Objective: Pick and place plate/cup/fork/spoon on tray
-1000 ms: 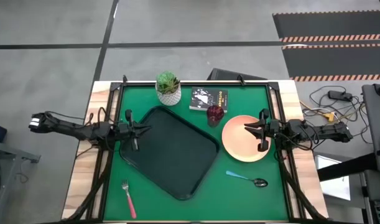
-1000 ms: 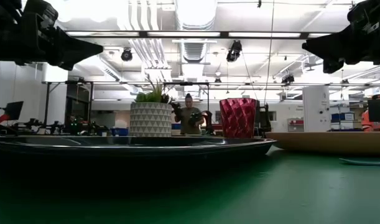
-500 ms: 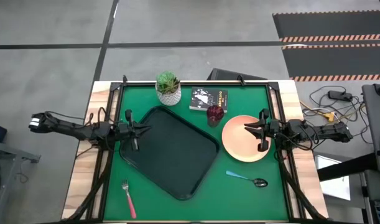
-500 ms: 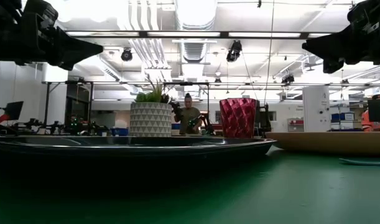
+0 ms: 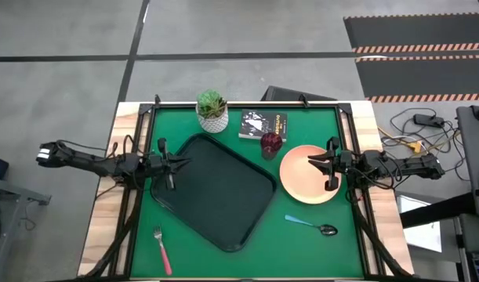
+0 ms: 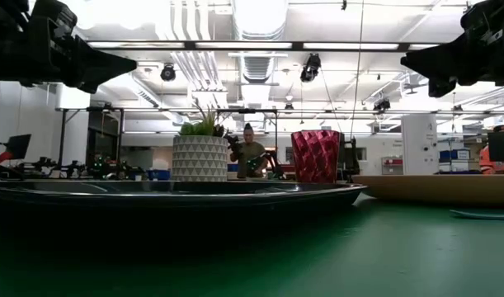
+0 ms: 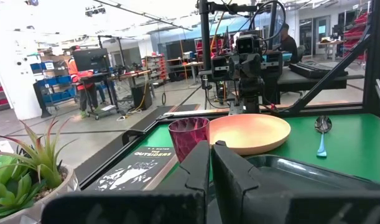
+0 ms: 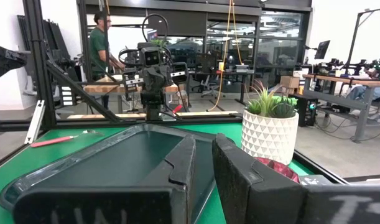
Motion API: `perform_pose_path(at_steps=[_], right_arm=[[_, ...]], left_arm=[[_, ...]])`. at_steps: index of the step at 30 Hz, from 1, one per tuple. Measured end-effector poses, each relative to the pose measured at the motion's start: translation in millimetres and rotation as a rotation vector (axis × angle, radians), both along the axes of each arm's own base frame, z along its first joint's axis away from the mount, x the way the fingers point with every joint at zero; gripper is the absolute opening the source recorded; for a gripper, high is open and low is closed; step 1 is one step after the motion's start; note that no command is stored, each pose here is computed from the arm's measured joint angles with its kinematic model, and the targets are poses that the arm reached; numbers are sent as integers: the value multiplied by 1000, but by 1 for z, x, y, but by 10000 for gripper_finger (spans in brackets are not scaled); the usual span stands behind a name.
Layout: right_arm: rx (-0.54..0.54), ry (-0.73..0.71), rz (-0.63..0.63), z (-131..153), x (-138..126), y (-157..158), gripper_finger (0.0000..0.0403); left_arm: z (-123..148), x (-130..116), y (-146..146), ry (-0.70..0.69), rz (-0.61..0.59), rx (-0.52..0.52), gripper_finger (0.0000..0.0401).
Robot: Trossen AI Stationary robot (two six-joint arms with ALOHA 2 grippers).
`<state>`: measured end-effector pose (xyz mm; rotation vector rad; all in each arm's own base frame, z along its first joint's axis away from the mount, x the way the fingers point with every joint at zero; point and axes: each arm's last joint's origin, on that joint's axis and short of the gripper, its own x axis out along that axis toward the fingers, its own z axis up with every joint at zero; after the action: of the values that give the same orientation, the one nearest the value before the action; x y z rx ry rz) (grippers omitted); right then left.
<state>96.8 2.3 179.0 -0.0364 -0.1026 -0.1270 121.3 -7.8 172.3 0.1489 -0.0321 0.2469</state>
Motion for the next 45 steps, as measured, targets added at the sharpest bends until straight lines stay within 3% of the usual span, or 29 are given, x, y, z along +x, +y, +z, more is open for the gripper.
perform_pose_path(at_steps=[20,22,25,27,30,36,40,45], right_arm=[[9,-9,3,1,0,0,43],[66,-53,31,4,0,1,43],[213,-112,83,9,-1,1,43],[280,-123,95,9,-1,1,43],[337,-125,103,9,-1,1,43],[351,-128,97,9,-1,1,43],[420,-180,-19,11,-1,-3,43],[431,-206,-64,18,2,-4,43]], left_arm=[[0,0,0,-2,0,-3,0],[0,0,0,-20,-10,-77,0],[0,0,0,-73,-22,-295,0],[0,0,0,-88,-25,-351,0],[0,0,0,-92,-26,-358,0],[9,-1,0,-180,-45,-372,0],[20,-3,0,-293,-65,-388,0],[32,-7,1,-427,-88,-404,0]])
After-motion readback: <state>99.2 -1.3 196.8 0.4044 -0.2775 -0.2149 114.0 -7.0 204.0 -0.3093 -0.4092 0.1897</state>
